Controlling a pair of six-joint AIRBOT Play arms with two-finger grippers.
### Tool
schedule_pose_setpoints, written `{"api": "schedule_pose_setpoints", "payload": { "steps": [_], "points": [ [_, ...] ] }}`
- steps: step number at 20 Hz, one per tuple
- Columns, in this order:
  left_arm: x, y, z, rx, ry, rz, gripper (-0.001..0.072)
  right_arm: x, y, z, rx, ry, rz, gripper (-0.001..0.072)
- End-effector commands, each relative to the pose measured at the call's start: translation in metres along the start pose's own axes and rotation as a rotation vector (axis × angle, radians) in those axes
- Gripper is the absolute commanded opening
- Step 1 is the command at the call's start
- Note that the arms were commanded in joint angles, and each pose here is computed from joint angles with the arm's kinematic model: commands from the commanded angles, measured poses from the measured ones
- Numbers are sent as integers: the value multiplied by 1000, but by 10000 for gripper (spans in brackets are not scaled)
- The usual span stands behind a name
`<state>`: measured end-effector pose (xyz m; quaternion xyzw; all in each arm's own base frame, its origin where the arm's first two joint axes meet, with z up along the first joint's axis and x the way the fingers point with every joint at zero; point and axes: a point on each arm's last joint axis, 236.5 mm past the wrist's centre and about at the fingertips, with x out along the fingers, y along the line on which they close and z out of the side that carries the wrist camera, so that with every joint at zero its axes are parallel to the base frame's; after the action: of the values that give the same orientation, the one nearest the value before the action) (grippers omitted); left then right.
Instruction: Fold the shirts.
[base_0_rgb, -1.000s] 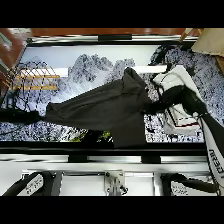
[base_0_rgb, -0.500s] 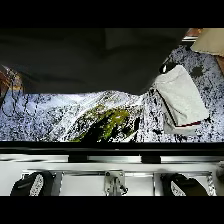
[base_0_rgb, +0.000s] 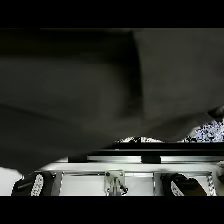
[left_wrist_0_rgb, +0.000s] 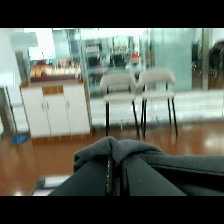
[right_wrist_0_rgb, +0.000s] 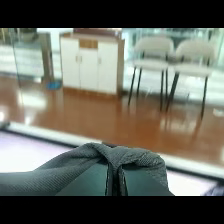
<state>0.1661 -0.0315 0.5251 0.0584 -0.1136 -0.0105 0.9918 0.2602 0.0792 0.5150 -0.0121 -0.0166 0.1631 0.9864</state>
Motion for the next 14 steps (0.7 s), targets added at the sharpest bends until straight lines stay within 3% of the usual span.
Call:
{"api": "schedule_pose_setpoints", "payload": {
  "steps": [1, 7, 11, 14],
  "points": [
    [14, 16, -78, 10, 248, 33, 42, 27, -6, -72, 90, 289, -1, 80],
    [68, 32, -284, -122, 722, -18, 43, 124, -21, -277, 304, 846, -11, 80],
    [119, 39, -402, -285, 950, -49, 43, 227, -48, -396, 409, 816, -79, 80],
    [168, 28, -466, -463, 966, -62, 43, 290, -67, -434, 498, 660, -124, 80]
  ]
}}
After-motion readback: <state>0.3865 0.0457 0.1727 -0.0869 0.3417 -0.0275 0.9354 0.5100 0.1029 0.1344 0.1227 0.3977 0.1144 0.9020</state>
